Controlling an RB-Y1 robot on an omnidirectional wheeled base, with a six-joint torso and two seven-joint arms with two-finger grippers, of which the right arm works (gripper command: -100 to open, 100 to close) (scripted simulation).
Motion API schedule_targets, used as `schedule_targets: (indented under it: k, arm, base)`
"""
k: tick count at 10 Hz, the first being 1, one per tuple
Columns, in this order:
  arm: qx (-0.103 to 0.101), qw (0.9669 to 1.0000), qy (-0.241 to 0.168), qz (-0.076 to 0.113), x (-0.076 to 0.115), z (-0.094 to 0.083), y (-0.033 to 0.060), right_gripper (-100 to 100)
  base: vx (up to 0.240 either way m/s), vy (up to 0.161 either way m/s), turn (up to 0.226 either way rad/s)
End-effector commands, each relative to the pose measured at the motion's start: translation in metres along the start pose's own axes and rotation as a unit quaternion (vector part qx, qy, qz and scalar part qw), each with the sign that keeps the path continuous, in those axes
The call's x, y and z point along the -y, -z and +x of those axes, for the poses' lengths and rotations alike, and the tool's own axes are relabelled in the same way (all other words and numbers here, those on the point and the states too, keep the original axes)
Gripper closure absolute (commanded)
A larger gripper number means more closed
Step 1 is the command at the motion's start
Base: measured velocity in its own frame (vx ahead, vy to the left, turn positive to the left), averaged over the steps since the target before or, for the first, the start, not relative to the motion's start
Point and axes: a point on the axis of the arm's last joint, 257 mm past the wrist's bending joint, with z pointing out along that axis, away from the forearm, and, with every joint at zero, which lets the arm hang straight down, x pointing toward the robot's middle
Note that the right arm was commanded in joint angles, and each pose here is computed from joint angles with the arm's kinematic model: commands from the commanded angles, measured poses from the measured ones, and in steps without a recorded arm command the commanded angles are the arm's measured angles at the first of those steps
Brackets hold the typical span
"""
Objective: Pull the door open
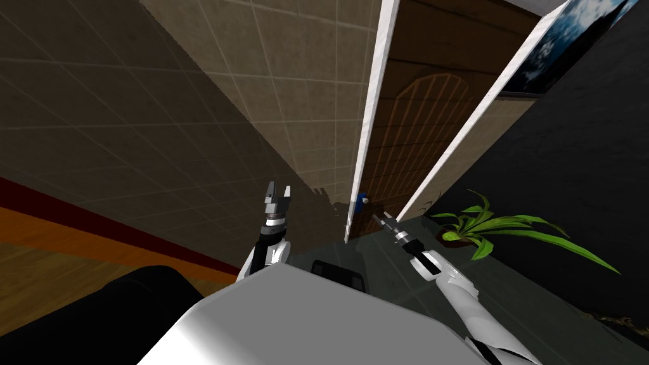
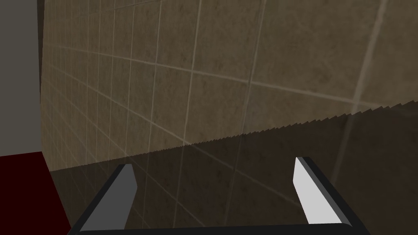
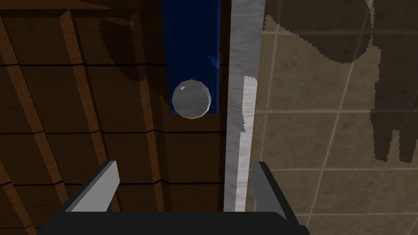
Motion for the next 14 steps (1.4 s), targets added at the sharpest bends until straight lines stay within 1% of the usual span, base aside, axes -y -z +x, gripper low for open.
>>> schedule_targets:
  k: [1,6,8,9,14]
  arm:
    - [0.0,1.0,0.0,0.004,0.0009,0.0003,-0.0021,-100]
    - [-0.001,0.9999,-0.001,0.017,0.0038,0.0016,-0.0092,-100]
    - [-0.001,0.9999,-0.001,0.017,0.0039,0.0016,-0.0097,-100]
    - [-0.001,0.9999,-0.001,0.017,0.0039,0.0016,-0.0097,100]
    - [-0.001,0.9999,-0.001,0.017,0.0039,0.0016,-0.0097,100]
  base:
    - [0.151,0.042,0.056]
    - [0.189,0.075,0.053]
    - [0.13,0.029,0.034]
    - [-0.021,-0.007,-0.006]
    - [-0.01,-0.004,-0.002]
